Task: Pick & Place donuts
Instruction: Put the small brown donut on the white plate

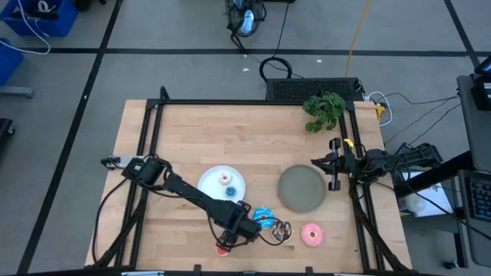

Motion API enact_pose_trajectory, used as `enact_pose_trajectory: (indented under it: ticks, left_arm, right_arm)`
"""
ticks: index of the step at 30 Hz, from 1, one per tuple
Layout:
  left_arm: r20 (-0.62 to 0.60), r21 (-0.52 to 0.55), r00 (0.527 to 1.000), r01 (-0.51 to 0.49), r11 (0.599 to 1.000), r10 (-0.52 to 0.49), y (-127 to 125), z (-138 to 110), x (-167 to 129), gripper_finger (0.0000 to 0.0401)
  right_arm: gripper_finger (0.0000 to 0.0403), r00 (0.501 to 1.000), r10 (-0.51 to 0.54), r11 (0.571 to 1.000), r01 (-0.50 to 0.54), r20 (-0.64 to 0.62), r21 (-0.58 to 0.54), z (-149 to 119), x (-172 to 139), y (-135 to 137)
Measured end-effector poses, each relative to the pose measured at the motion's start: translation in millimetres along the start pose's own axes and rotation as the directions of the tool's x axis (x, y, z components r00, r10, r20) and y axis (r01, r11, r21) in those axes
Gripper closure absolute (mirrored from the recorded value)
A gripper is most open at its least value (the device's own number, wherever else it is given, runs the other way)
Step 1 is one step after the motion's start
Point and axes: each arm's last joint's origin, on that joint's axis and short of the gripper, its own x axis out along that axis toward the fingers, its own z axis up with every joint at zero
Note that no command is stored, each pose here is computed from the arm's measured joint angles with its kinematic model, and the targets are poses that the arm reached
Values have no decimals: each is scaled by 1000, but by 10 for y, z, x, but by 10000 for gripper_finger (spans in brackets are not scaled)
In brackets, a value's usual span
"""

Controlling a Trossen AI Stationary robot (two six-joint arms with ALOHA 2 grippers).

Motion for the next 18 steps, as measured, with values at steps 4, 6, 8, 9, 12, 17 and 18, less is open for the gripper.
enact_pose_trajectory:
  ticks: [4,6,8,9,12,17,18]
  left_arm:
    - [-11,-8,1000,-2,1000,2,17,-11,-1,239]
    - [-16,-11,1000,7,1000,-7,23,-20,-19,259]
    - [-19,-11,1000,7,1000,-8,17,-23,-20,274]
    - [-20,-12,1000,7,1000,-8,15,-25,-19,280]
    - [-21,-18,1000,9,1000,-10,17,-25,-19,291]
    - [-27,-29,1000,2,1000,-3,14,-30,-69,290]
    - [-25,-31,1000,1,1000,-2,10,-21,-90,287]
  right_arm:
    - [403,1000,0,1000,0,0,0,0,0,0]
    - [403,1000,0,1000,0,0,0,0,0,0]
    - [403,1000,0,1000,0,0,0,0,0,0]
    - [403,1000,0,1000,0,0,0,0,0,0]
    - [403,1000,0,1000,0,0,0,0,0,0]
    - [403,1000,0,1000,0,0,0,0,0,0]
    - [403,1000,0,1000,0,0,0,0,0,0]
